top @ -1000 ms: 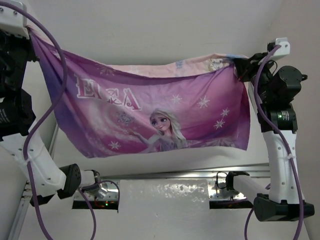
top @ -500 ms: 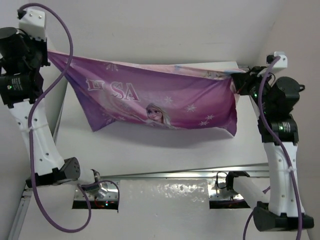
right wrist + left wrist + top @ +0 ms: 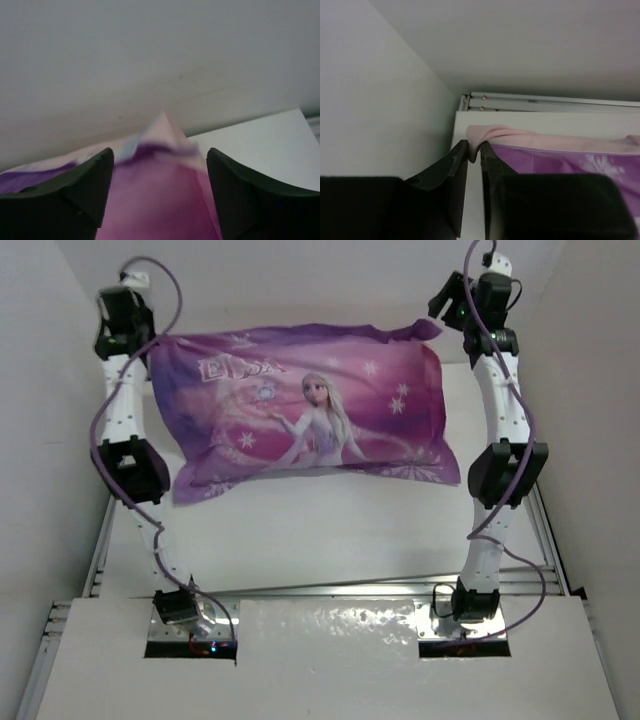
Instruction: Put the pillow into the pillowcase
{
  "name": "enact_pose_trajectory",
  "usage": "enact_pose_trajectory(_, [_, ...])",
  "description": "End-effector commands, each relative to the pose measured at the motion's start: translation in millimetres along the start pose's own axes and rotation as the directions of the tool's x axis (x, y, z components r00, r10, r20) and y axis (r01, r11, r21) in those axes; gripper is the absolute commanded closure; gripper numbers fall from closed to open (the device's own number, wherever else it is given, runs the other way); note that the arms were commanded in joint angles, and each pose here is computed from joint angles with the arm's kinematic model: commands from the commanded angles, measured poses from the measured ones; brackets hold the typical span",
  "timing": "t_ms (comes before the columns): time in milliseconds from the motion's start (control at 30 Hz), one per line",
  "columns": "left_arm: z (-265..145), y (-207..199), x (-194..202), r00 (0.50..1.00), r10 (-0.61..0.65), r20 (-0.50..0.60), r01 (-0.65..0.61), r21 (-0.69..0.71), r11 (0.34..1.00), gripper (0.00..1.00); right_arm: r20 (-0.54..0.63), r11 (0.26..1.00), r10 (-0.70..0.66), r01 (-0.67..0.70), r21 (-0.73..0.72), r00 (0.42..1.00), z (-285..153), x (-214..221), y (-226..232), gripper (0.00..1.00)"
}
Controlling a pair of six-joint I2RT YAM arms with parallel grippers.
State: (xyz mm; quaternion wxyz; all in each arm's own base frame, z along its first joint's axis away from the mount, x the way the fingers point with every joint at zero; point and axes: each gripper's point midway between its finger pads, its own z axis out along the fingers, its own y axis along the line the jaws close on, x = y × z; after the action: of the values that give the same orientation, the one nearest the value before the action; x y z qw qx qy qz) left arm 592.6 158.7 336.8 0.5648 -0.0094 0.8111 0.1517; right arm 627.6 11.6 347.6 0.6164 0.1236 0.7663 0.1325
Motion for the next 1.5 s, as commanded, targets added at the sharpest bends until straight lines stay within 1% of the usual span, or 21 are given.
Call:
enact_pose_trajectory(0, [56,-1,26,0.999,-0.054,0.008,0.054,-0.175,0.983,0.82,0.083,0.989,-0.012,0.0,0.149,0.996,26,-10,-35,0.23])
enact_pose_trajectory(33, [66,-4,38,0.998,-0.059,-0.015,0.055,-0.182,0.982,0.66,0.077,0.991,-0.031,0.02,0.131,0.997,21,-9,-33,0.15])
enact_pose_trajectory(67, [74,-6,50,0.997,-0.062,-0.042,0.053,-0.191,0.98,0.33,0.005,0.99,-0.037,0.036,0.134,0.999,22,24,-40,0.05])
enact_pose_trajectory(167, [75,-13,85,0.988,-0.083,-0.129,0.062,-0.159,0.985,0.04,-0.003,0.99,-0.106,0.106,0.089,0.994,-12,20,-24,0.01])
enact_pose_trajectory(200, [62,-8,75,0.988,-0.107,-0.113,0.092,-0.136,0.987,0.0,-0.095,0.988,-0.111,0.12,0.099,0.989,-20,53,-34,0.01])
enact_pose_trajectory(267, [41,-3,69,0.981,-0.148,-0.124,0.139,-0.075,0.987,0.0,-0.204,0.985,-0.11,0.133,0.106,0.973,-48,91,-45,0.01])
enact_pose_trajectory(433, [-30,-22,111,0.94,-0.181,-0.291,0.232,0.154,0.96,0.02,-0.273,0.973,-0.005,0.068,0.222,0.962,-99,165,-99,0.02])
enact_pose_trajectory(533, [-87,-58,152,0.933,-0.053,-0.357,0.185,0.348,0.919,0.34,-0.302,0.991,0.1,-0.069,0.111,0.948,-118,208,-108,0.2])
enact_pose_trajectory(567, [-115,-82,170,0.931,0.001,-0.365,0.181,0.462,0.869,0.38,-0.342,0.994,0.105,-0.084,0.073,0.934,-129,238,-111,0.3])
enact_pose_trajectory(633, [-146,-98,229,0.897,0.179,-0.403,0.09,0.565,0.82,0.41,-0.343,1.0,-0.002,-0.005,-0.018,0.939,-130,250,-111,0.3])
enact_pose_trajectory(667, [-151,-89,231,0.896,0.257,-0.362,-0.022,0.542,0.84,0.39,-0.374,1.0,-0.015,0.01,-0.015,0.927,-134,262,-115,0.16])
enact_pose_trajectory(733, [-157,-83,265,0.869,0.321,-0.378,-0.101,0.499,0.861,0.25,-0.404,0.999,-0.054,0.048,-0.025,0.913,-128,281,-125,0.06])
enact_pose_trajectory(967, [-132,-99,300,0.867,0.321,-0.38,-0.124,0.459,0.88,0.11,-0.398,0.993,-0.114,0.099,-0.059,0.91,-96,290,-135,0.01])
enact_pose_trajectory(1000, [-122,-106,300,0.876,0.316,-0.364,-0.128,0.457,0.88,0.0,-0.415,0.994,-0.107,0.102,-0.035,0.904,-88,293,-142,0.01])
enact_pose_trajectory(1167, [-97,-123,311,0.89,0.248,-0.382,-0.068,0.428,0.901,0.0,-0.447,0.998,-0.066,0.07,-0.008,0.892,-69,310,-151,0.04])
enact_pose_trajectory(1233, [-85,-122,314,0.894,0.228,-0.387,-0.058,0.403,0.913,0.06,-0.412,0.998,-0.064,0.058,-0.028,0.909,-65,309,-148,0.15])
enact_pose_trajectory(1267, [-82,-122,315,0.894,0.214,-0.395,-0.046,0.394,0.918,0.21,-0.4,0.998,-0.054,0.045,-0.032,0.915,-64,310,-145,0.22])
enact_pose_trajectory(1333, [-77,-122,312,0.888,0.21,-0.409,-0.034,0.396,0.918,0.51,-0.384,0.999,-0.034,0.024,-0.031,0.923,-68,311,-143,0.61])
enact_pose_trajectory(1367, [-78,-123,310,0.886,0.209,-0.413,-0.027,0.404,0.915,0.79,-0.349,0.999,-0.028,0.017,-0.034,0.937,-68,300,-139,0.85])
enact_pose_trajectory(1400, [-76,-120,302,0.89,0.209,-0.406,-0.028,0.408,0.912,0.92,-0.335,0.999,-0.024,0.016,-0.028,0.942,-71,297,-139,1.0])
enact_pose_trajectory(1467, [-87,-120,290,0.897,0.204,-0.393,-0.016,0.433,0.901,1.0,-0.291,0.998,-0.035,0.02,-0.053,0.956,-85,286,-130,1.0])
